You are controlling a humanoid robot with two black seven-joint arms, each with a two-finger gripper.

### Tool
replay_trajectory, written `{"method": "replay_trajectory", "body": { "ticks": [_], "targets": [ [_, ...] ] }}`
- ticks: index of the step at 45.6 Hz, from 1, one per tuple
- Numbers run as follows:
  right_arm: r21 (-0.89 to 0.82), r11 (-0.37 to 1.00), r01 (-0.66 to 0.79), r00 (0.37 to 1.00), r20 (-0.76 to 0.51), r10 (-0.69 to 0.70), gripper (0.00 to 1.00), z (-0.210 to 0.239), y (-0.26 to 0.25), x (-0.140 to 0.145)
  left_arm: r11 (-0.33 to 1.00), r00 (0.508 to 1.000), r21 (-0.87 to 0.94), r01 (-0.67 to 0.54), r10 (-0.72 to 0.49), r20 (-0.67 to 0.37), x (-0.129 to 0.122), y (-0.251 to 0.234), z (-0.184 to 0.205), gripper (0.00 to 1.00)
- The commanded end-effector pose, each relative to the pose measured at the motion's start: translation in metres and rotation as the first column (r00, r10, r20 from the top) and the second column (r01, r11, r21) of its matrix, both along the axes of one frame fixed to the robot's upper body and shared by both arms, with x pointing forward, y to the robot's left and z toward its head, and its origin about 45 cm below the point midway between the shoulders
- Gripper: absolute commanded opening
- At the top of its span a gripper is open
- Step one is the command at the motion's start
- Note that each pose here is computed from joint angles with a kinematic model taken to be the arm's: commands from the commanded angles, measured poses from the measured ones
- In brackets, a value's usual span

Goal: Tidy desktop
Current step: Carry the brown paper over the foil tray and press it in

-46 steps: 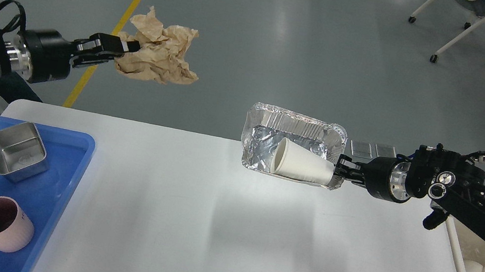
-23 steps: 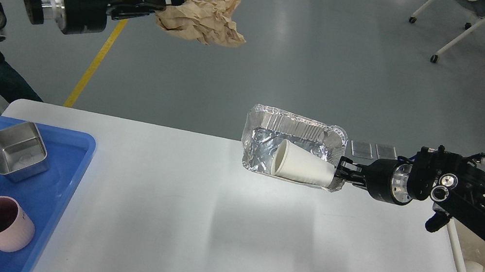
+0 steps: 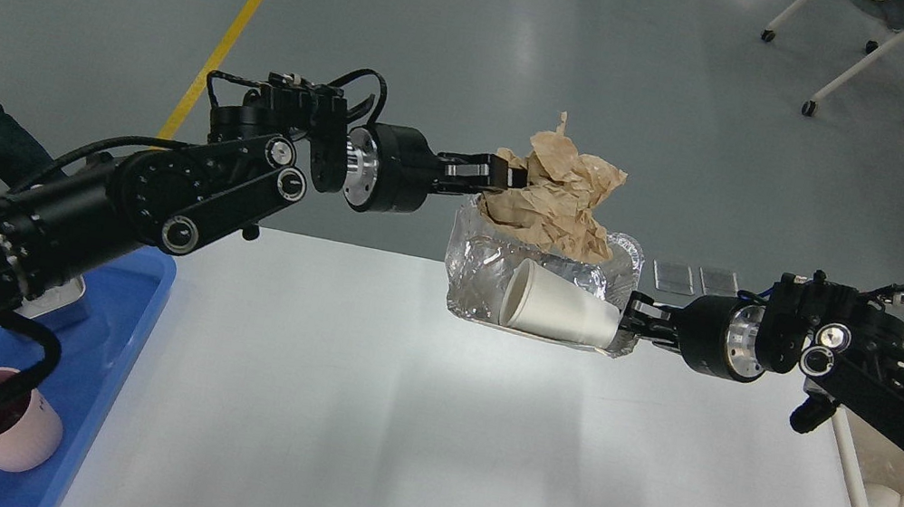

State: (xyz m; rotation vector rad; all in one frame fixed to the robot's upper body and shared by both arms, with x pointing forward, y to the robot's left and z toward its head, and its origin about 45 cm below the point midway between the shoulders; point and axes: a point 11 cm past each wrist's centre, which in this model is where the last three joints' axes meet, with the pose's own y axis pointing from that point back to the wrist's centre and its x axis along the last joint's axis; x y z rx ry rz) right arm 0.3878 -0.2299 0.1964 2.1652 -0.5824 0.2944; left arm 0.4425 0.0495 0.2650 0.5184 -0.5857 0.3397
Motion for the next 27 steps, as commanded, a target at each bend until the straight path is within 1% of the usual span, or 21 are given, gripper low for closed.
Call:
{"method": "replay_trajectory", "body": {
  "ticks": [1,9,14,20,22,27],
  "targets": [
    [0.005,1.000,-0.009,1.000,0.001,0.009,0.00,0.001,0.003,-0.001,1.000,1.000,-0.022,0.003,-0.003,0.007,-0.005,-0.026,-0.007,0.05],
    [0.001,1.000,-0.005,1.000,0.002,0.005,0.00,0.002,0.000,-0.001,1.000,1.000,0.012,0.005,-0.005,-0.005,-0.011,-0.037,-0.026,0.08],
    [0.004,1.000,-0.012,1.000,0.004,0.012,0.00,0.003,0.001,-0.003,0.999,1.000,0.037,-0.022,0.022,0.018,-0.008,-0.034,-0.035,0.11],
    [0.004,1.000,-0.011,1.000,0.006,0.011,0.00,0.004,0.000,-0.003,0.998,0.999,0.057,-0.031,0.030,0.020,-0.007,-0.032,-0.039,0.15],
    [0.003,1.000,-0.008,1.000,0.007,0.008,0.00,0.005,-0.001,-0.002,0.997,0.999,0.062,-0.037,0.036,0.018,-0.007,-0.031,-0.041,0.20],
    [0.003,1.000,-0.005,1.000,0.009,0.005,0.00,0.005,-0.002,-0.002,0.996,0.998,0.074,-0.055,0.055,0.013,-0.003,-0.029,-0.045,0.41]
  ]
}}
